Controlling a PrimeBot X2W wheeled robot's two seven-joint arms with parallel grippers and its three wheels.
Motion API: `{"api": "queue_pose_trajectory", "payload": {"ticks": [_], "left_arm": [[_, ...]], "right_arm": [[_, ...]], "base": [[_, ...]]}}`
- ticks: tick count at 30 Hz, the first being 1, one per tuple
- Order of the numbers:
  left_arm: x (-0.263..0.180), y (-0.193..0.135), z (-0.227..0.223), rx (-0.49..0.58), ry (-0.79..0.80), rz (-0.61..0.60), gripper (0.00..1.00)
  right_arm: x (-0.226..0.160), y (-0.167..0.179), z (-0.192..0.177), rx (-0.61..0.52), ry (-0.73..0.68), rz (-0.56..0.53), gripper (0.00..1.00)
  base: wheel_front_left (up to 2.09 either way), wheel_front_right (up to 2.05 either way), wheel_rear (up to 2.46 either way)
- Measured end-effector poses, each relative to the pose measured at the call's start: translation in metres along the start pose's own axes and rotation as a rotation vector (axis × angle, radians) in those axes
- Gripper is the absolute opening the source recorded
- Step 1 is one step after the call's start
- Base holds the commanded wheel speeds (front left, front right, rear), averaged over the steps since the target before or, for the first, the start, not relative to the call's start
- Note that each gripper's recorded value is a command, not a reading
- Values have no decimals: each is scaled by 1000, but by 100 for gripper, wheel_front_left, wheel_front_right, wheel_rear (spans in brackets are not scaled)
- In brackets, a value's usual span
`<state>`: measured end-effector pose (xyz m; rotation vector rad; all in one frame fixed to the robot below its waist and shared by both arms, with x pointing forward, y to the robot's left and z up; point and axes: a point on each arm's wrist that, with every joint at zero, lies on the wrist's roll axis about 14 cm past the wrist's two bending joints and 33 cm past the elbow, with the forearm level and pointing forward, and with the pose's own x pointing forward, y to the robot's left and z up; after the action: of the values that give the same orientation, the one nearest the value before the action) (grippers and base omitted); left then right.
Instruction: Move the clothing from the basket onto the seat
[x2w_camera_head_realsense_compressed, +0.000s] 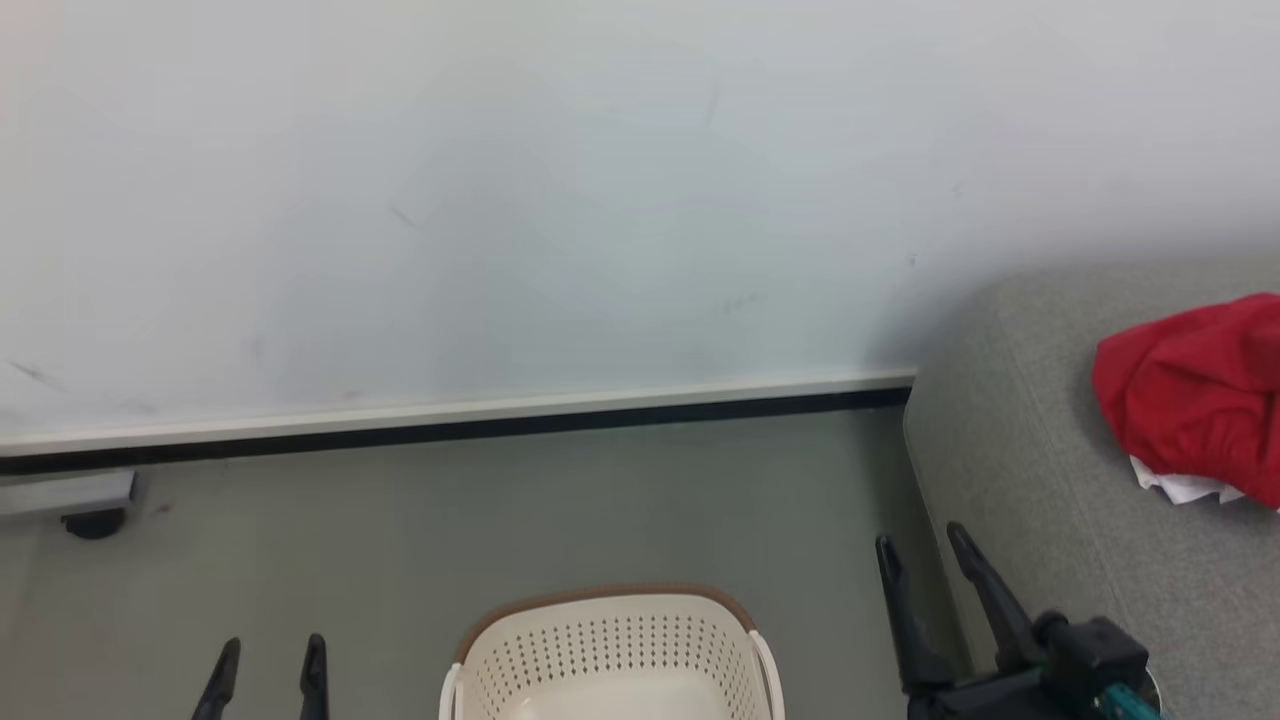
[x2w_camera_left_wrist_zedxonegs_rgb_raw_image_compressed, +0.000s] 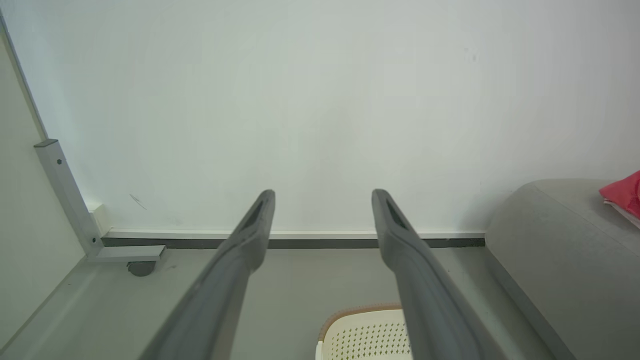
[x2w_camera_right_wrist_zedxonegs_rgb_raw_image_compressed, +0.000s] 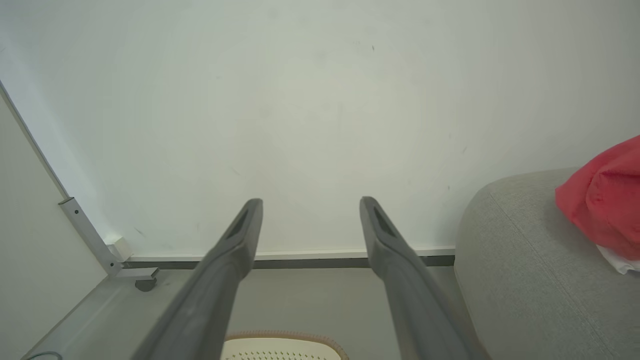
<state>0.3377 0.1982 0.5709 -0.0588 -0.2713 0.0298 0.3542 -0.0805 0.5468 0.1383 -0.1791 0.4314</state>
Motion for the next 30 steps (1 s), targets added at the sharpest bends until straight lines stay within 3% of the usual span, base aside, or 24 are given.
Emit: {"api": "queue_pose_trajectory", "payload": {"ticks": [3, 10, 30], "left_arm": [[-7, 3, 6, 25, -18, -2, 100], [-21, -25, -3, 39, 8, -105, 100], [-27, -19, -19, -7, 58, -81, 100]], "right_arm": [[-9, 9, 2, -20, -3, 18, 100], [-29, 6, -1, -30, 8, -11, 100], [-47, 5, -3, -38, 20, -40, 100]], "base": [[0, 0, 0], [0, 0, 0], [0, 0, 0]]}}
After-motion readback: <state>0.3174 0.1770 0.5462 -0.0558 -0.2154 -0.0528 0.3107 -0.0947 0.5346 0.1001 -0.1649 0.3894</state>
